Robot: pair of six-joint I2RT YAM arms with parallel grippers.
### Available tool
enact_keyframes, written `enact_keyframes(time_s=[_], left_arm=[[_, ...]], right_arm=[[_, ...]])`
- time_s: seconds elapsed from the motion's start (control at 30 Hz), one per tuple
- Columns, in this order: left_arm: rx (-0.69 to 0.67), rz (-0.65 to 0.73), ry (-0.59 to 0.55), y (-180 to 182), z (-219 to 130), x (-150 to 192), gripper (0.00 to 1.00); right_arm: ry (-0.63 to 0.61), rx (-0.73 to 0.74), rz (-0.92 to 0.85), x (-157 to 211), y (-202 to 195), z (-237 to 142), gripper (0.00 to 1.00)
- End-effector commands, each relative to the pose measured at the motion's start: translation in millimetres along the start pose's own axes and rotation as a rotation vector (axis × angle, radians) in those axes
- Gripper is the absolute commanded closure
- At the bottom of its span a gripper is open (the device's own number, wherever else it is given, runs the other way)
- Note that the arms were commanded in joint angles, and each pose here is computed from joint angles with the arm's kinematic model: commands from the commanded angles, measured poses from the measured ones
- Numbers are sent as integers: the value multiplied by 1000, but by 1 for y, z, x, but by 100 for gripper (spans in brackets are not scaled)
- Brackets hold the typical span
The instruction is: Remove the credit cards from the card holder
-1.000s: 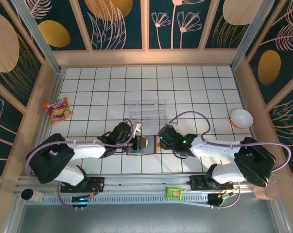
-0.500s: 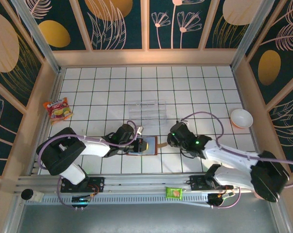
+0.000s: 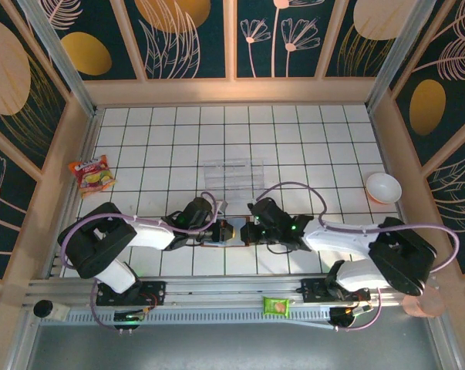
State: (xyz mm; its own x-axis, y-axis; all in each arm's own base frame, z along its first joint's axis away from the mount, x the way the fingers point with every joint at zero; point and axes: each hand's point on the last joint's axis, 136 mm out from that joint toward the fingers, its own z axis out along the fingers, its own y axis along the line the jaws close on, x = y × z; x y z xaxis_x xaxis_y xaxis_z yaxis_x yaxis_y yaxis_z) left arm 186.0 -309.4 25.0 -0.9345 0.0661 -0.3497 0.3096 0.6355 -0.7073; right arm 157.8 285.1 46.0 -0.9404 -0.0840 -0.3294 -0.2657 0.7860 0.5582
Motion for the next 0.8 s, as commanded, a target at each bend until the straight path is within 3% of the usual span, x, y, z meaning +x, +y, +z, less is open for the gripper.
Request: enact_keyframes(time_s=[0.0, 0.1, 0.33, 0.53, 0.77], left_arm=[[-13, -7, 13, 4, -3, 8, 100], [-23, 10, -21, 1, -11, 2, 99], [-129, 51, -148, 10, -44, -12, 79], [-277, 14, -121, 52, -49, 9, 87], [-349, -1, -112, 76, -53, 21, 91]], right_arm=[[1, 19, 34, 3, -8, 8, 100], [10, 130, 52, 8, -33, 15, 100], [-16, 229, 43, 4, -49, 12, 100], [-29, 238, 24, -2, -48, 11, 100], [-24, 236, 42, 4, -53, 12, 100]])
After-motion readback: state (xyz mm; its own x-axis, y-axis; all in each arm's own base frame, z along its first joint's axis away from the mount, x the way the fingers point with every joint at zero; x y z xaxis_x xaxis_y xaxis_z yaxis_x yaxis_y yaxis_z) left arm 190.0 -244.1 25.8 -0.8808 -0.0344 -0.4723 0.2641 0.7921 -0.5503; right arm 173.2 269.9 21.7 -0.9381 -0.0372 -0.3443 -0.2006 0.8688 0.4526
